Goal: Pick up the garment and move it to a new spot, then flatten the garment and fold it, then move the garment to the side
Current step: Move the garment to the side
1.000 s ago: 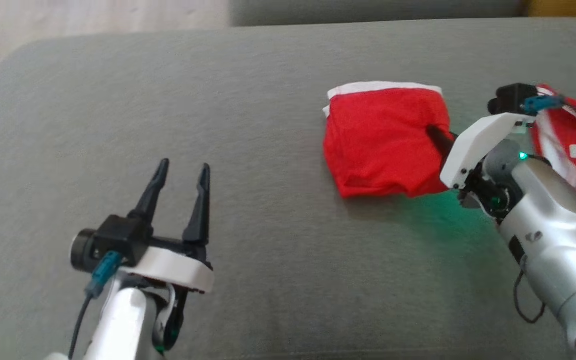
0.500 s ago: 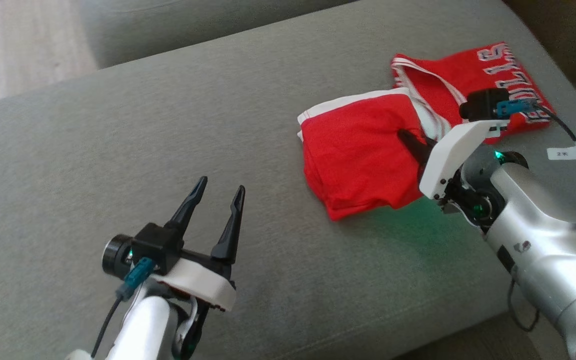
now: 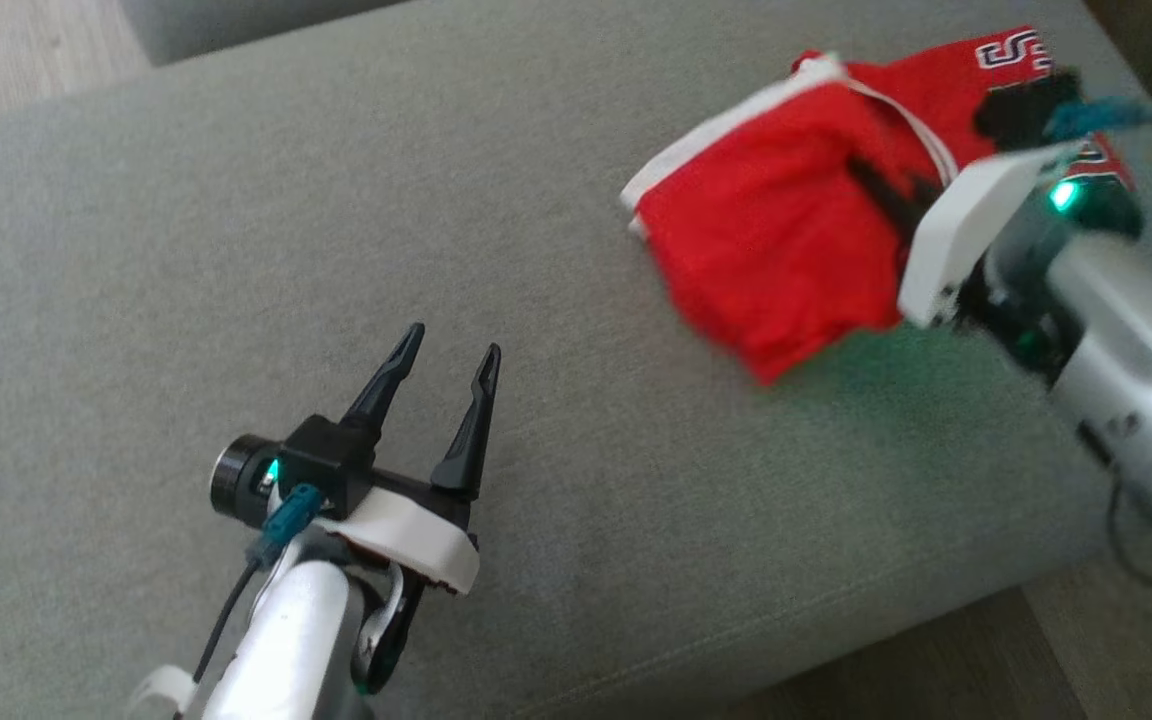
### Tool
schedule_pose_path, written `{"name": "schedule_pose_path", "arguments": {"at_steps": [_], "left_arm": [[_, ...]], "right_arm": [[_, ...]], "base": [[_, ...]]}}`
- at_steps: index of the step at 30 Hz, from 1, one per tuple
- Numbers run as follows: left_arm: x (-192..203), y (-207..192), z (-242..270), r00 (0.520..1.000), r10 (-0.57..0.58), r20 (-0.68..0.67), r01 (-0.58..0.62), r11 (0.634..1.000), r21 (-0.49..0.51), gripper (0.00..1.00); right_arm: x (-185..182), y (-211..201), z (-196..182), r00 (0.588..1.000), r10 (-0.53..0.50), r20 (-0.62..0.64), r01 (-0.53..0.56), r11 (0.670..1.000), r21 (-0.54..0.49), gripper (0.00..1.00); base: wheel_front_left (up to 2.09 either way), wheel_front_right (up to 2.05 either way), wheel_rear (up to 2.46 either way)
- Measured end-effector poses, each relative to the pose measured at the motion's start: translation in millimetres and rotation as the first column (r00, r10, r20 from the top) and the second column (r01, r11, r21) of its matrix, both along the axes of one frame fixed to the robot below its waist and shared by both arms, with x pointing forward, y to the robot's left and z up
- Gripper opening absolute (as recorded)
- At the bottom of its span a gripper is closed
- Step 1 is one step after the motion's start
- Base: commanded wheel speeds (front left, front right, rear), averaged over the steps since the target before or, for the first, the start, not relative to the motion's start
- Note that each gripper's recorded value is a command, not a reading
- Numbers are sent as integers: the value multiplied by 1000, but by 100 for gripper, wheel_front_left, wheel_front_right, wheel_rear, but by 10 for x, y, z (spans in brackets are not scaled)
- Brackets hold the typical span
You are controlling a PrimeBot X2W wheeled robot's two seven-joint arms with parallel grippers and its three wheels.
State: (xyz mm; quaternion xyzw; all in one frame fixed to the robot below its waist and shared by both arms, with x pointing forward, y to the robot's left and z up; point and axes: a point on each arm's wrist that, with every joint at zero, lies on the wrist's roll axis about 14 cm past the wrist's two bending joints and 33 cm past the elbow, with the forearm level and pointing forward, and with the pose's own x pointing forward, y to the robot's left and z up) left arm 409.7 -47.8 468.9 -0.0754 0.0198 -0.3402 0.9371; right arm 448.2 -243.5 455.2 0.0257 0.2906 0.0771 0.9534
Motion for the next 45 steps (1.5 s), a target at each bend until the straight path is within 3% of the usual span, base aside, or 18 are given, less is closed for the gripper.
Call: {"name": "schedule_pose_path", "arguments": {"at_steps": [9, 14, 22, 23, 25, 26, 27, 36, 42, 45], "left_arm": [[143, 102, -233, 999, 33, -42, -32, 999, 21, 100], [198, 133, -369, 997, 40, -65, -38, 999, 36, 100], [325, 159, -454, 996, 50, -70, -47, 998, 43, 100], [338, 168, -465, 996, 53, -71, -50, 998, 44, 100], [359, 192, -489, 995, 60, -75, -57, 997, 47, 100], [364, 204, -498, 995, 63, -77, -60, 997, 48, 100], [366, 215, -508, 995, 66, -79, -62, 997, 50, 100], [383, 329, -412, 993, 102, -56, -99, 993, 57, 100], [409, 489, -137, 986, 166, -4, -166, 986, 30, 100], [374, 615, 12, 977, 210, 20, -211, 977, 12, 100]], "right_arm": [[301, -535, 88, 1000, -22, 7, 23, 987, -157, 0], [302, -1057, 87, 997, -80, 0, 76, 954, -290, 0], [287, -1320, -168, 990, -134, -29, 115, 924, -366, 0], [294, -1319, -207, 991, -128, -34, 106, 919, -381, 2], [315, -1292, -282, 992, -116, -48, 87, 912, -401, 30], [337, -1276, -301, 993, -112, -46, 84, 910, -405, 70], [358, -1271, -312, 993, -109, -47, 80, 907, -412, 100], [503, -1299, -67, 993, -64, 94, 101, 877, -470, 100], [529, -1258, 292, 975, -53, 215, 146, 884, -445, 100], [615, -1078, 629, 950, -13, 311, 144, 904, -402, 100]], "base": [[0, 0, 0], [0, 0, 0], [0, 0, 0], [0, 0, 0], [0, 0, 0], [0, 0, 0], [0, 0, 0], [0, 0, 0], [0, 0, 0], [0, 0, 0]]}}
